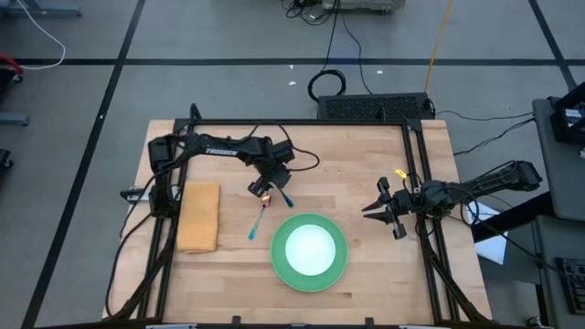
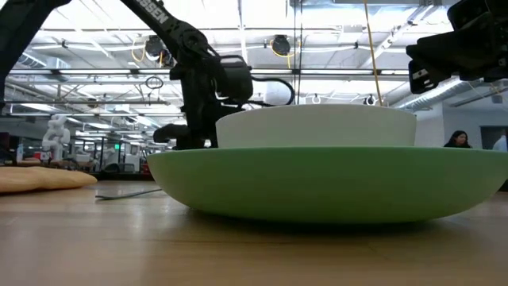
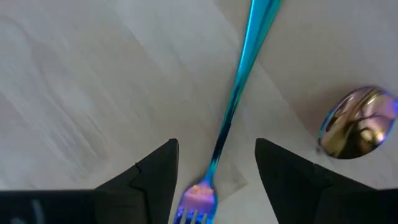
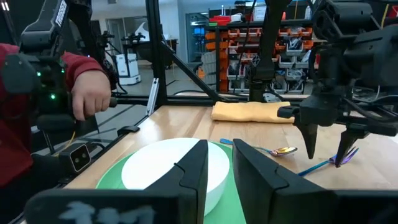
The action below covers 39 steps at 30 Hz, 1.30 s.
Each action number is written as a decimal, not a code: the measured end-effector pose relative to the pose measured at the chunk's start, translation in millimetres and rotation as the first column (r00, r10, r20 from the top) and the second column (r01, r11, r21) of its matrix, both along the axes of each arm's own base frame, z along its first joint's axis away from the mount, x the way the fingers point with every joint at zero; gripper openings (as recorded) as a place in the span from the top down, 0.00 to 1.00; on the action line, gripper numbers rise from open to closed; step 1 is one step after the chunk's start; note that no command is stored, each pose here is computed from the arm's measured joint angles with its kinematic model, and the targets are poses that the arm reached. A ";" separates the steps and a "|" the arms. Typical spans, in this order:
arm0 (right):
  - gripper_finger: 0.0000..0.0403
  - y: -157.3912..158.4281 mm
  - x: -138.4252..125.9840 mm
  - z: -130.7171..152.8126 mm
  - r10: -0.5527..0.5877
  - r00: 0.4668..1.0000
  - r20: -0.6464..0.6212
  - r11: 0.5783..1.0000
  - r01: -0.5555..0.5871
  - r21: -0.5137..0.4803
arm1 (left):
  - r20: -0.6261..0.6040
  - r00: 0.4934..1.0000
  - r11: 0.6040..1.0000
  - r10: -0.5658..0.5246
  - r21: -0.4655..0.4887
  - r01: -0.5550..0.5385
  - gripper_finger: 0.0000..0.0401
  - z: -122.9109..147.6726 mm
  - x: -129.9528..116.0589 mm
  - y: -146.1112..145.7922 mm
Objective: Set table place
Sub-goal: Put the violet fork to the left of the green plate
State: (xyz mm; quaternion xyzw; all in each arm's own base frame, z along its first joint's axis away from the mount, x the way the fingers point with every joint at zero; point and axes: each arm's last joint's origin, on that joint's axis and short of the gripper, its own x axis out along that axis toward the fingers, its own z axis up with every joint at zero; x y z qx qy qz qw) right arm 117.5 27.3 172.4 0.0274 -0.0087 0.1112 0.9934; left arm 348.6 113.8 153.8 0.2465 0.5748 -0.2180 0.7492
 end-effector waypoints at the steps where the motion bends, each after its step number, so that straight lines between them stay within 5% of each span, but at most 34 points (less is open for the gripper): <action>1: 0.84 0.0 0.0 0.0 0.000 1.000 0.000 1.000 0.000 0.000 | -0.004 1.000 1.000 0.000 0.001 0.000 0.46 -1.3 0.2 0.1; 25: 0.84 -0.1 0.0 0.0 -0.001 1.000 0.001 1.000 0.001 -0.004 | -0.040 0.996 0.996 -0.081 0.020 0.082 0.47 -12.4 2.1 -0.6; 39: 0.84 -0.1 0.0 0.0 -0.001 1.000 0.001 1.000 0.001 -0.004 | -0.074 0.991 0.993 -0.114 -0.004 0.114 0.97 -14.2 -1.6 -2.9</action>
